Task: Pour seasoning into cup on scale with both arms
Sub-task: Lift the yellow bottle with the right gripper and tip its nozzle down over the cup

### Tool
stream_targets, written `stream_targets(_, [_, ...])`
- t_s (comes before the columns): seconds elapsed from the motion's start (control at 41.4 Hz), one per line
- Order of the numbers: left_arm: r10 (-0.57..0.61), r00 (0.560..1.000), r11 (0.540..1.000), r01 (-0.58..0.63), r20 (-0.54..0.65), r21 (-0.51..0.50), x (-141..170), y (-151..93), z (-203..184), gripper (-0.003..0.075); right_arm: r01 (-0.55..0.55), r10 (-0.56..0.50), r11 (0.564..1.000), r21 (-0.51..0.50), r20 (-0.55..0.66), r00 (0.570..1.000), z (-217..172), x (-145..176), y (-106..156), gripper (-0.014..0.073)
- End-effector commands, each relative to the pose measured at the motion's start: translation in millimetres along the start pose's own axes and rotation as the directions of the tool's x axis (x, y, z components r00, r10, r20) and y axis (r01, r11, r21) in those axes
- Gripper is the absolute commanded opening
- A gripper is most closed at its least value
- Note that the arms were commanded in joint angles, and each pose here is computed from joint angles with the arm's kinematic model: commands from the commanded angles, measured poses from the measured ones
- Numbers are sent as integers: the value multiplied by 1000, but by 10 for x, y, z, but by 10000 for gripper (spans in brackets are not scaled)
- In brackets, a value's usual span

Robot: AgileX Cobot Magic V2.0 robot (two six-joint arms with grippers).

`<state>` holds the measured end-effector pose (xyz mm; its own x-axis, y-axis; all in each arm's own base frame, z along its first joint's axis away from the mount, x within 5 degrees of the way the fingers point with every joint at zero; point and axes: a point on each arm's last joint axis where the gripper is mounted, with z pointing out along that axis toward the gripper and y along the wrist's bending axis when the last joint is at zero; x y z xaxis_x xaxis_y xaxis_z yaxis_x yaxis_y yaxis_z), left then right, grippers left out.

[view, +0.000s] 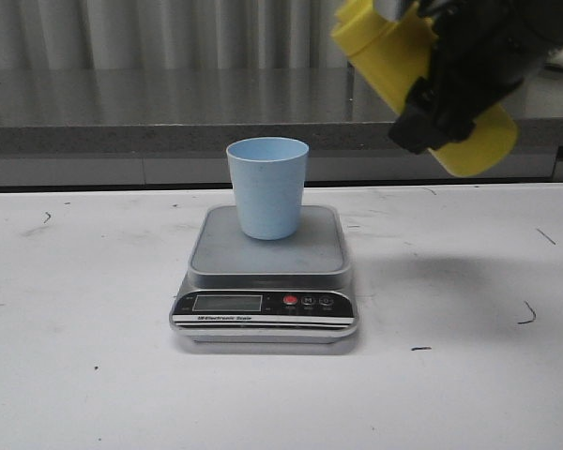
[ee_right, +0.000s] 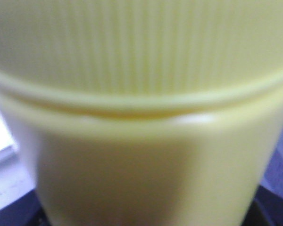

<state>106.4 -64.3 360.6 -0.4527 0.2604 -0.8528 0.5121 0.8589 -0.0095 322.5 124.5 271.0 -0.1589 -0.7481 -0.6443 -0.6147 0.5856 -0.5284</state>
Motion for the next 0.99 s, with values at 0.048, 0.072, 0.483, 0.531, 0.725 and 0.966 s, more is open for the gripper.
stream_targets(0.048, [-1,995,1000,0,97,10,-132,-12,-49,386,158,-161,987,37,63,985,-154,-518,-214,360])
stream_targets(0.072, [-1,995,1000,0,97,10,-132,-12,-49,386,175,-176,984,28,46,983,-137,-557,-226,360])
stream_targets(0.483, [-1,995,1000,0,97,10,-132,-12,-49,386,686,-596,713,147,-388,703,151,-779,-388,309])
stream_targets(0.531, [-1,995,1000,0,97,10,-132,-12,-49,386,730,-630,667,153,-406,661,165,-795,-396,309])
stream_targets(0.725, [-1,995,1000,0,97,10,-132,-12,-49,386,846,-725,497,192,-443,527,151,-879,-462,309])
stream_targets(0.966, [-1,995,1000,0,97,10,-132,-12,-49,386,910,-789,352,218,-454,414,140,-965,-487,309])
